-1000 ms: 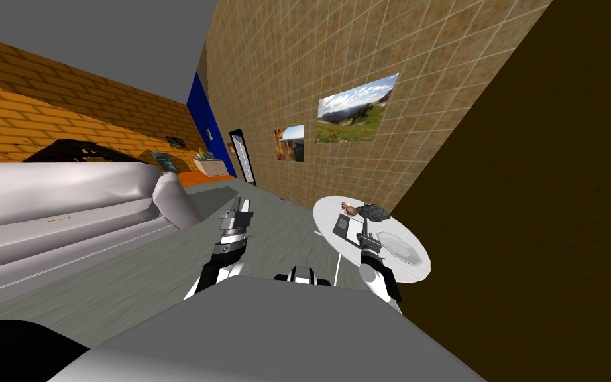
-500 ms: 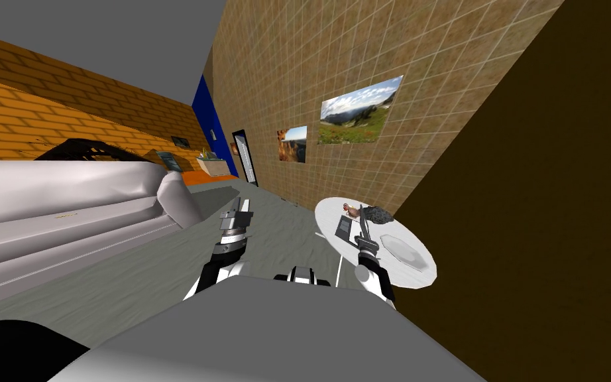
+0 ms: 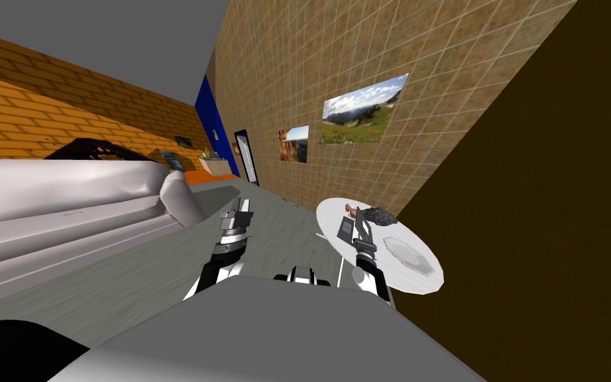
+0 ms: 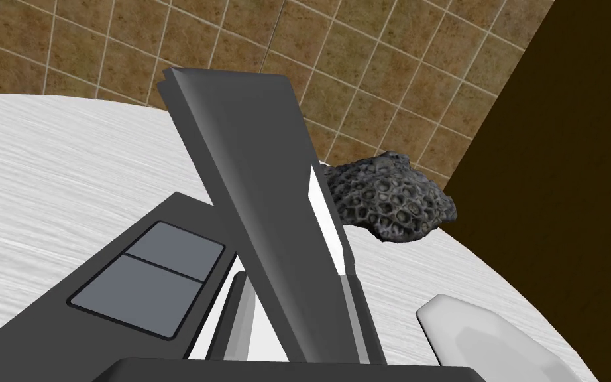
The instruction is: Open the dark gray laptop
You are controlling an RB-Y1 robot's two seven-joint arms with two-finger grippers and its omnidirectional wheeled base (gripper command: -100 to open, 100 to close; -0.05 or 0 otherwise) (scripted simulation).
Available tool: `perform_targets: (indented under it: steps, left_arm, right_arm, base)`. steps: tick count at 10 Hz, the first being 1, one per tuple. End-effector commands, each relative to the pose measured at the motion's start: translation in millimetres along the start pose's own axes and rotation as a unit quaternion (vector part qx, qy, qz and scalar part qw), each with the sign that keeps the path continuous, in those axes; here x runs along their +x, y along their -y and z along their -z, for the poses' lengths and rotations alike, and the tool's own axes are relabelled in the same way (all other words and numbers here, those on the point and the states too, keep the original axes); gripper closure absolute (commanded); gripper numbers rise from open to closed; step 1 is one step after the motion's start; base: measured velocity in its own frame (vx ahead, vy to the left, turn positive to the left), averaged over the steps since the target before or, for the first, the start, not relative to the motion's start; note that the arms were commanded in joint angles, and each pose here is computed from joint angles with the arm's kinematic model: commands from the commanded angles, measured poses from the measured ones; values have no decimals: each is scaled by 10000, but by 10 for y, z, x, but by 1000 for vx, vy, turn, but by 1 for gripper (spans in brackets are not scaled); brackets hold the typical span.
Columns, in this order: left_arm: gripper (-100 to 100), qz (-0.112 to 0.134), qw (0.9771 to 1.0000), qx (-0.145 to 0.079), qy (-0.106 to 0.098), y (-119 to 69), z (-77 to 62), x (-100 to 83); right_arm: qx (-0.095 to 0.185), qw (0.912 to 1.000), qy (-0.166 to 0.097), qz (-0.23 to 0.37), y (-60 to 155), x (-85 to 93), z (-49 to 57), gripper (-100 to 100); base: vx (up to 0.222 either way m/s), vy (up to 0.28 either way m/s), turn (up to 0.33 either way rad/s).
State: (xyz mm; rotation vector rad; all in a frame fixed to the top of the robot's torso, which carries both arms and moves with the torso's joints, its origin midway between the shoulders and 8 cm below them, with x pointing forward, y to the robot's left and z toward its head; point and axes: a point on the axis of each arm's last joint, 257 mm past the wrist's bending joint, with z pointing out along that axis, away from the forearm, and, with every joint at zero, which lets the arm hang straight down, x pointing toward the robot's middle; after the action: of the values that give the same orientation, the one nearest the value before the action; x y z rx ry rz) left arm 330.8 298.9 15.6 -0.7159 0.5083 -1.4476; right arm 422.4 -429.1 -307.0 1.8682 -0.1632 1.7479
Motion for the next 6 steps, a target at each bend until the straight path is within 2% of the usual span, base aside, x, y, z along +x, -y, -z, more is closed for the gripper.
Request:
perform_targets:
  steps: [1, 2, 4, 5, 6]
  left_arm:
    - [0, 0, 10000, 0, 0, 0, 0, 0]
    - [0, 0, 10000, 0, 0, 0, 0, 0]
    - [0, 0, 10000, 0, 0, 0, 0, 0]
    - [0, 0, 10000, 0, 0, 0, 0, 0]
    - [0, 0, 10000, 0, 0, 0, 0, 0]
  right_arm:
    - [56, 9988, 142, 461, 58, -245, 100, 100]
    - [28, 9995, -4, 323, 58, -99, 18, 100]
    - [-21, 9969, 47, 782, 61, -281, 133, 100]
    - [-21, 9969, 47, 782, 61, -281, 133, 100]
    - [-42, 9951, 56, 985, 59, -348, 187, 100]
  base:
    - [20, 15, 23]
    - [3, 19, 16]
    - [33, 5, 23]
    - [40, -2, 3]
    - [40, 2, 2]
